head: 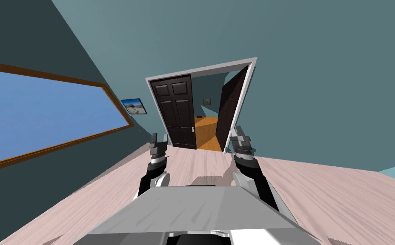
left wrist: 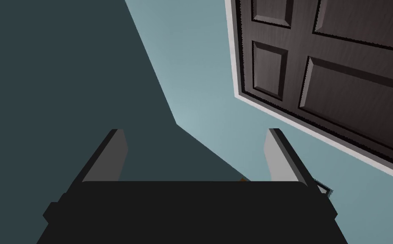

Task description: Push the door open

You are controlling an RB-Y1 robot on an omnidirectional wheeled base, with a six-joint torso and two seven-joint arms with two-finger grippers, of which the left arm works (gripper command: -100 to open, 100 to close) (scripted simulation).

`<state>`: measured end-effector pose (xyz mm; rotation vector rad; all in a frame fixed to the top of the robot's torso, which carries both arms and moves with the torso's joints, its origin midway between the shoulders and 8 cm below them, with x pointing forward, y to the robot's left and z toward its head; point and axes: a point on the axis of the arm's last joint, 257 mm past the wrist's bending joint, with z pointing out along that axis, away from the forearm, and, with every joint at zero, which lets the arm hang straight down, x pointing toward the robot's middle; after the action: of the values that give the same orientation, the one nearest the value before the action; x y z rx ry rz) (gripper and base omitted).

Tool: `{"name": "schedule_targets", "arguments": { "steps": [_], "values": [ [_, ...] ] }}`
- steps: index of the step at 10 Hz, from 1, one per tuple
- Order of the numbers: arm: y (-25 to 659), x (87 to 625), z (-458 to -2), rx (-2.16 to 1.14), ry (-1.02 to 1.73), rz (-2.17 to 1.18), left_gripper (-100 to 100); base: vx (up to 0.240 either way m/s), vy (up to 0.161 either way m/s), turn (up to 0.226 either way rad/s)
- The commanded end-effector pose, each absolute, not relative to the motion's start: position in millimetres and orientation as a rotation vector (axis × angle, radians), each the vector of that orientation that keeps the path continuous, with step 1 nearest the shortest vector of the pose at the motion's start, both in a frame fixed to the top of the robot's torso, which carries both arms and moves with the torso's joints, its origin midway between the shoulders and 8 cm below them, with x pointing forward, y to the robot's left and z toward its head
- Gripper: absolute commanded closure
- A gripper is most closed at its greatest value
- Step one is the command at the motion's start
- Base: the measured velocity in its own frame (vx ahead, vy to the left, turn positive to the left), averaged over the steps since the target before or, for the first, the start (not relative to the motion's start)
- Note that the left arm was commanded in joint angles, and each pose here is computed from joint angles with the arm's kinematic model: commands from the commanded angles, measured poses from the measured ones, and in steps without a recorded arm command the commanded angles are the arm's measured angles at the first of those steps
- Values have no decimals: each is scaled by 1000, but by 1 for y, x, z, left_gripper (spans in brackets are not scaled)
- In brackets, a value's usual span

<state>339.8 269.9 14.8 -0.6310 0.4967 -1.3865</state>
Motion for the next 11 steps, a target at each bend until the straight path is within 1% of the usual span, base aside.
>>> {"name": "schedule_targets", "arguments": {
  "steps": [1, 2, 4, 5, 7, 8, 11],
  "values": [
    [273, 342, -1, -666, 497, -1379, -100, 131, 40, -246],
    [275, 344, -7, -679, 498, -1376, -100, 129, 52, -176],
    [280, 347, -27, -722, 500, -1364, -100, 145, 54, -275],
    [281, 348, -34, -737, 500, -1359, -100, 92, 40, -155],
    [287, 351, -55, -784, 503, -1341, -100, 130, 64, -291],
    [288, 351, -63, -800, 503, -1334, -100, 108, 50, -70],
    [294, 352, -86, -851, 505, -1309, -100, 92, 48, -182]
  ]
}}
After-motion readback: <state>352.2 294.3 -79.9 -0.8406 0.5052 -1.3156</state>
